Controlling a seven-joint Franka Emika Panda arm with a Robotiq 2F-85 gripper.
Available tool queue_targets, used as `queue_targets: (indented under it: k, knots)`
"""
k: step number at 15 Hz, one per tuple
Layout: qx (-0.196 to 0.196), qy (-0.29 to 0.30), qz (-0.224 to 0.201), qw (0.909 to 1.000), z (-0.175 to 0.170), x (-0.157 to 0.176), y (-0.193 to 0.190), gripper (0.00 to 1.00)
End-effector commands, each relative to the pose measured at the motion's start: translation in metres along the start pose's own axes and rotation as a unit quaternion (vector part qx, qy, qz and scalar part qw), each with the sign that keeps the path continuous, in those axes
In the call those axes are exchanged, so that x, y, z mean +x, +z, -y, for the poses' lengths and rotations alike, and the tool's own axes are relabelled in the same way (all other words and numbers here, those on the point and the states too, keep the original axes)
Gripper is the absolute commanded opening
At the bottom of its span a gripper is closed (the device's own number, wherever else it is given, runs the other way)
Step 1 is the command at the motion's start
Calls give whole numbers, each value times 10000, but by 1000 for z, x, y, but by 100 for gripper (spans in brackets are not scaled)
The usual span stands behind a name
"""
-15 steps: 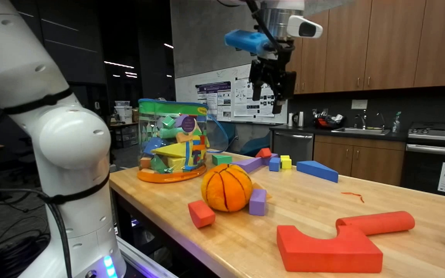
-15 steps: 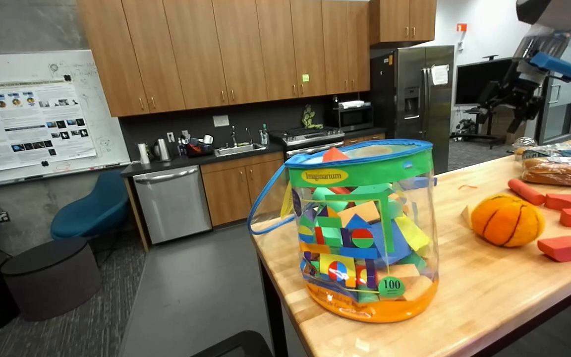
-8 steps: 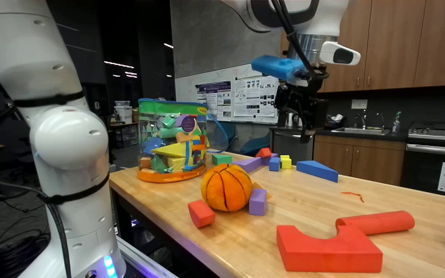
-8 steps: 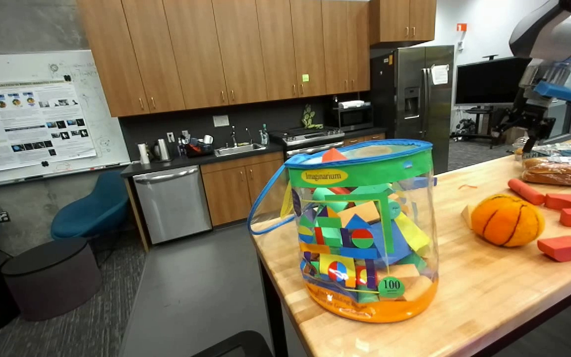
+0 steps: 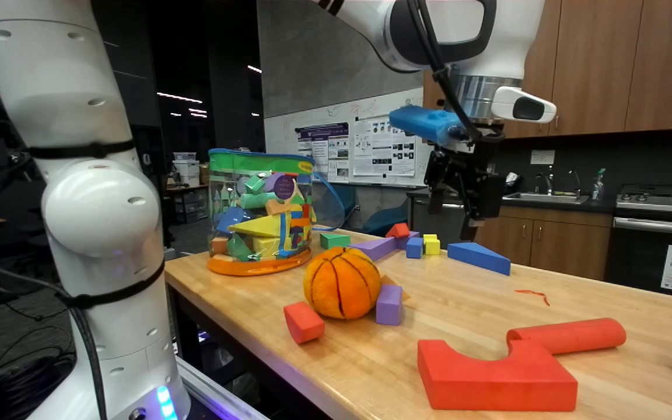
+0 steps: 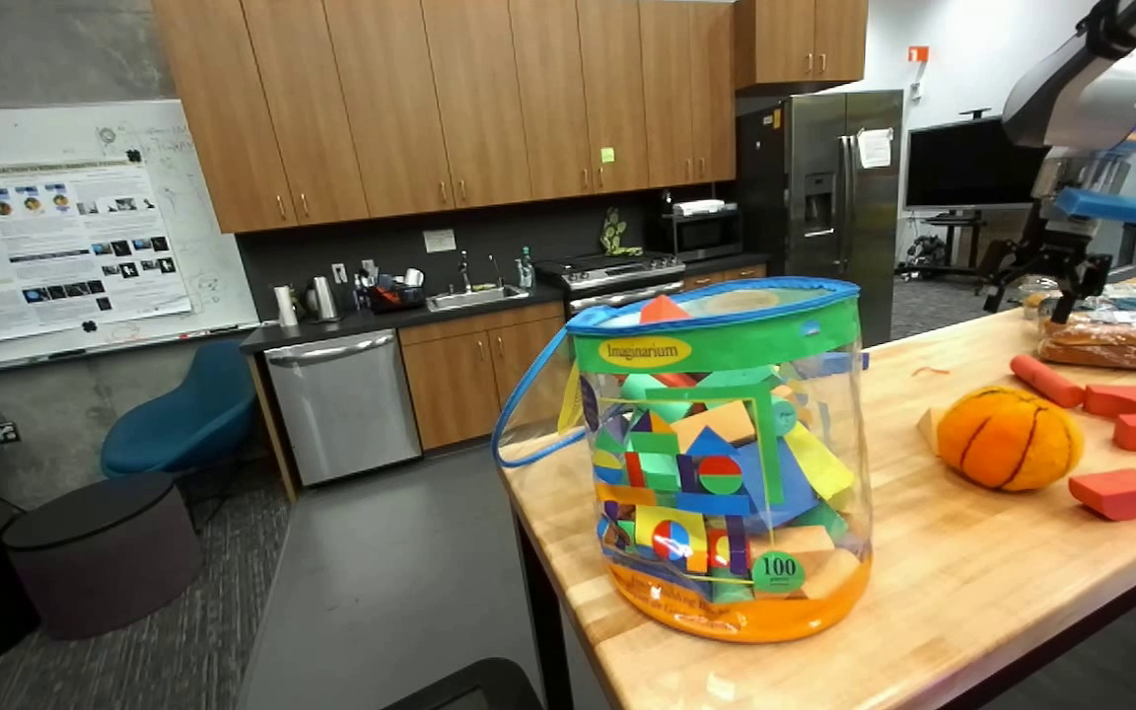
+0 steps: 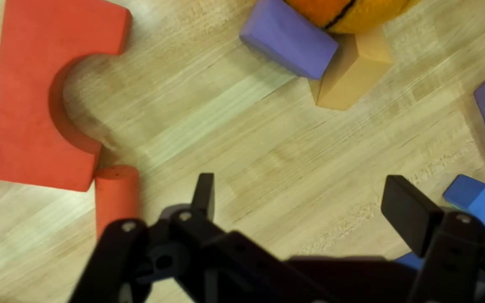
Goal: Put a block in the bag
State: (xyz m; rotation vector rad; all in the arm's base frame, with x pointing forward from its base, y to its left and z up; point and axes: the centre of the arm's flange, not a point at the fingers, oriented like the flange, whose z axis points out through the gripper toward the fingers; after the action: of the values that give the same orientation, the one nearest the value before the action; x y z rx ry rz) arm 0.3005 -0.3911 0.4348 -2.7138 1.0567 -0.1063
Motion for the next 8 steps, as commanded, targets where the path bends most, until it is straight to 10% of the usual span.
queue_targets:
  k: [1, 8]
  knots:
    - [35, -27, -8, 10000, 5, 1, 0, 100]
    - [-225, 79, -109, 9997, 17, 11, 11, 100]
